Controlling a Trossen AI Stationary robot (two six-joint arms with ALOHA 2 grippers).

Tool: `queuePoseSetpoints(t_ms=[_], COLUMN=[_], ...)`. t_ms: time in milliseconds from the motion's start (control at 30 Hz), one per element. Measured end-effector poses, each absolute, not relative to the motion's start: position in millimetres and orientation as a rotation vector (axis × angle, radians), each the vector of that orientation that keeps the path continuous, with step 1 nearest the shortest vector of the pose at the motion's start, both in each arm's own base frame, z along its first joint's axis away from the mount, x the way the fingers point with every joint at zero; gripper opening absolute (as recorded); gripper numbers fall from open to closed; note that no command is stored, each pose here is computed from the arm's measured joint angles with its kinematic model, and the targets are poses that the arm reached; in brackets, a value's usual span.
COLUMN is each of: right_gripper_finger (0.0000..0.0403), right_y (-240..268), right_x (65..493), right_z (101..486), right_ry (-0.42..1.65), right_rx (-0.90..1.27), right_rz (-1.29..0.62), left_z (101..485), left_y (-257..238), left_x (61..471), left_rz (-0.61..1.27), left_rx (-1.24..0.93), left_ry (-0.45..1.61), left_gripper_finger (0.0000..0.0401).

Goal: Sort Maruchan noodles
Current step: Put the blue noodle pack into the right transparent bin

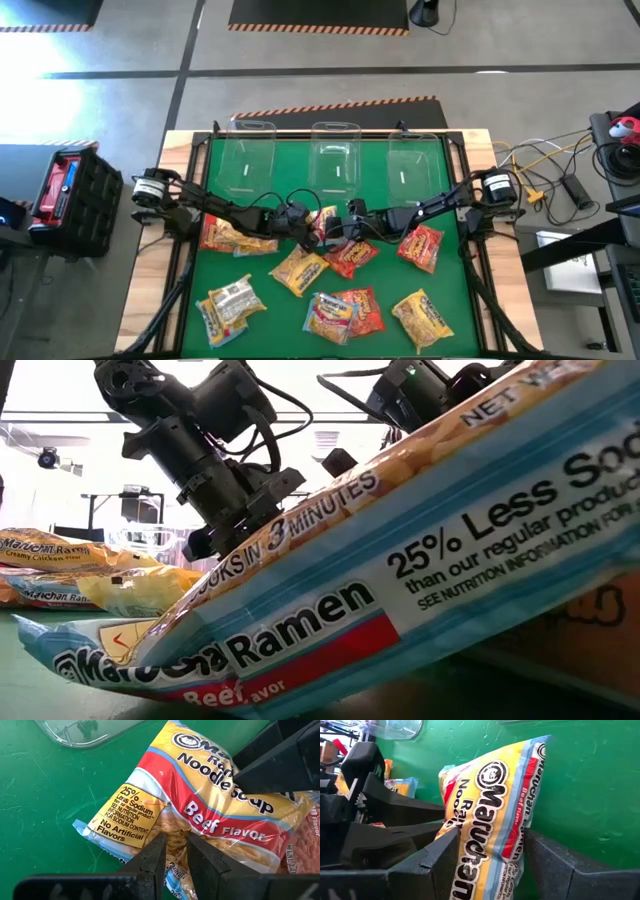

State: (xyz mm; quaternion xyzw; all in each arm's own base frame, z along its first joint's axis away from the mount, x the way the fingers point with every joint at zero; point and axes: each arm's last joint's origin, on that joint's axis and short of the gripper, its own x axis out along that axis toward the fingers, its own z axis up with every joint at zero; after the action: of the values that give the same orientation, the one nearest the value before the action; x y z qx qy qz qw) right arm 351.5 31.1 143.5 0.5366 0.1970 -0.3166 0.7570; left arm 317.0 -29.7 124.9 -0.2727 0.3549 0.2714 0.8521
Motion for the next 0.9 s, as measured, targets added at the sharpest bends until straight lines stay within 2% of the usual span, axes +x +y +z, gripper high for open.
queuePoseSetpoints(t_ms=[600,900], right_gripper_finger=[0.0207,0.0169], right_y=[32,32], right_x=[358,358], right_z=[125,126], right_ry=[0.414,0.414], right_rx=[1.179,1.180], right_rz=[-0.696,-0.691], left_z=[124,124], left_y=[-29,-29], left_x=[315,315], left_rz=[0.578,0.582], left_rx=[-0.558,-0.555], left_ry=[0.764,0.762], left_gripper_finger=[0.0059,0.0059])
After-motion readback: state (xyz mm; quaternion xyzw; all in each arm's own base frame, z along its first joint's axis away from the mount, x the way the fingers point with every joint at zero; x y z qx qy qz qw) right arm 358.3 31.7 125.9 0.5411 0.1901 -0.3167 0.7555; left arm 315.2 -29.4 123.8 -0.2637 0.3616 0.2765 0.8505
